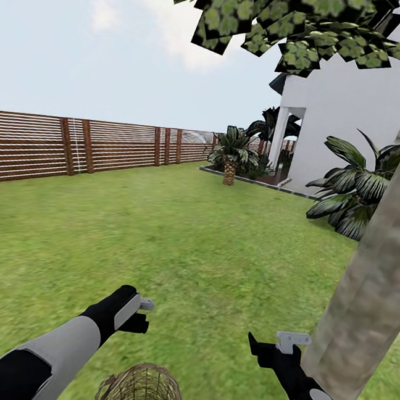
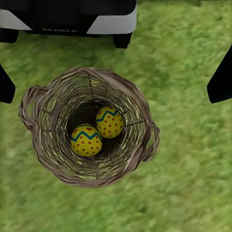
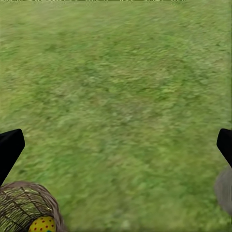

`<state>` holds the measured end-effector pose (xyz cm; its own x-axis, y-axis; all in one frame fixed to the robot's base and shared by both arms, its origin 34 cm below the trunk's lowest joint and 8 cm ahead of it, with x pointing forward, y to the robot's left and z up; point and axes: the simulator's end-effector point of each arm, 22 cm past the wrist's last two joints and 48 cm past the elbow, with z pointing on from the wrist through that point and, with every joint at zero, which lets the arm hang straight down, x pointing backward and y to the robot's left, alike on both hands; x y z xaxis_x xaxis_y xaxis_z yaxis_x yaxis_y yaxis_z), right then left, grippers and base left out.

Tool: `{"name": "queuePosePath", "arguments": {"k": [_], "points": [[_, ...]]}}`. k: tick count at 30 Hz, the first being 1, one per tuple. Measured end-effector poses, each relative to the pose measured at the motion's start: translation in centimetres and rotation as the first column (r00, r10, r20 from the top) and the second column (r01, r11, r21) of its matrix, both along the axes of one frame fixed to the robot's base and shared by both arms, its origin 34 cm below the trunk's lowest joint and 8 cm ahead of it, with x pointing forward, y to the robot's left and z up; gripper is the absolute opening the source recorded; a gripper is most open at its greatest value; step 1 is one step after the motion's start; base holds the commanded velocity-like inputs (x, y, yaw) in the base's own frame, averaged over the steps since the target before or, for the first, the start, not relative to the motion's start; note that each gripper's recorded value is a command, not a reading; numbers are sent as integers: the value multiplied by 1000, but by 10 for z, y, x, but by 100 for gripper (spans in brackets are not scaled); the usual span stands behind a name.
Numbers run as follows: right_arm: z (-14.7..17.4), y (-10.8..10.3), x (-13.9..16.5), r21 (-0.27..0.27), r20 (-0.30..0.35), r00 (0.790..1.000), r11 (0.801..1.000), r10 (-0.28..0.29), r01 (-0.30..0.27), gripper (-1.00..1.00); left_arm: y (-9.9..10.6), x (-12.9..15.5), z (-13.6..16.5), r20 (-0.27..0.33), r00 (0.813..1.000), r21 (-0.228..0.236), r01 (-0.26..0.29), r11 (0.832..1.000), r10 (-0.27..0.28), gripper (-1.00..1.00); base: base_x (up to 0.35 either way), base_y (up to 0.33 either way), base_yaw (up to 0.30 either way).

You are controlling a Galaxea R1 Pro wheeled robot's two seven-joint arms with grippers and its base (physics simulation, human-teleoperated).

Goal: Take the three Easter eggs out of the wicker basket on the lawn in the garden, then place them on the lawn next to a single tree (choose any tree) so that all three eggs are next to the same tree and none are left in the basket.

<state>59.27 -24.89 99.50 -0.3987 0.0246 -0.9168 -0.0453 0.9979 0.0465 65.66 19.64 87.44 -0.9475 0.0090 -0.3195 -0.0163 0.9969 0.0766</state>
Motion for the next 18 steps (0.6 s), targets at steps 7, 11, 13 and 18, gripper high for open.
{"name": "queuePosePath", "arguments": {"k": [7, 11, 13, 18], "points": [[-5, 6, 3, 4, 3, 1000, 1000, 11, -11, 100, 0, 2, -5, 1, 1000, 1, 1, 1000, -1, 100, 0, 0, -65], [-6, 14, 4, 3, 6, 1000, 1000, 29, -29, 100, 0, 4, -7, 4, 1000, 0, 2, 1000, -2, 100, 0, 0, -141], [-8, 15, 4, 2, 7, 999, 999, 32, -32, 100, 0, 5, -9, 5, 1000, 0, 2, 1000, -2, 100, 0, 0, -69], [-12, 19, 6, 2, 7, 999, 999, 40, -40, 100, -1, 6, -13, 6, 1000, -2, 3, 1000, -3, 100, 0, 0, -25]]}}
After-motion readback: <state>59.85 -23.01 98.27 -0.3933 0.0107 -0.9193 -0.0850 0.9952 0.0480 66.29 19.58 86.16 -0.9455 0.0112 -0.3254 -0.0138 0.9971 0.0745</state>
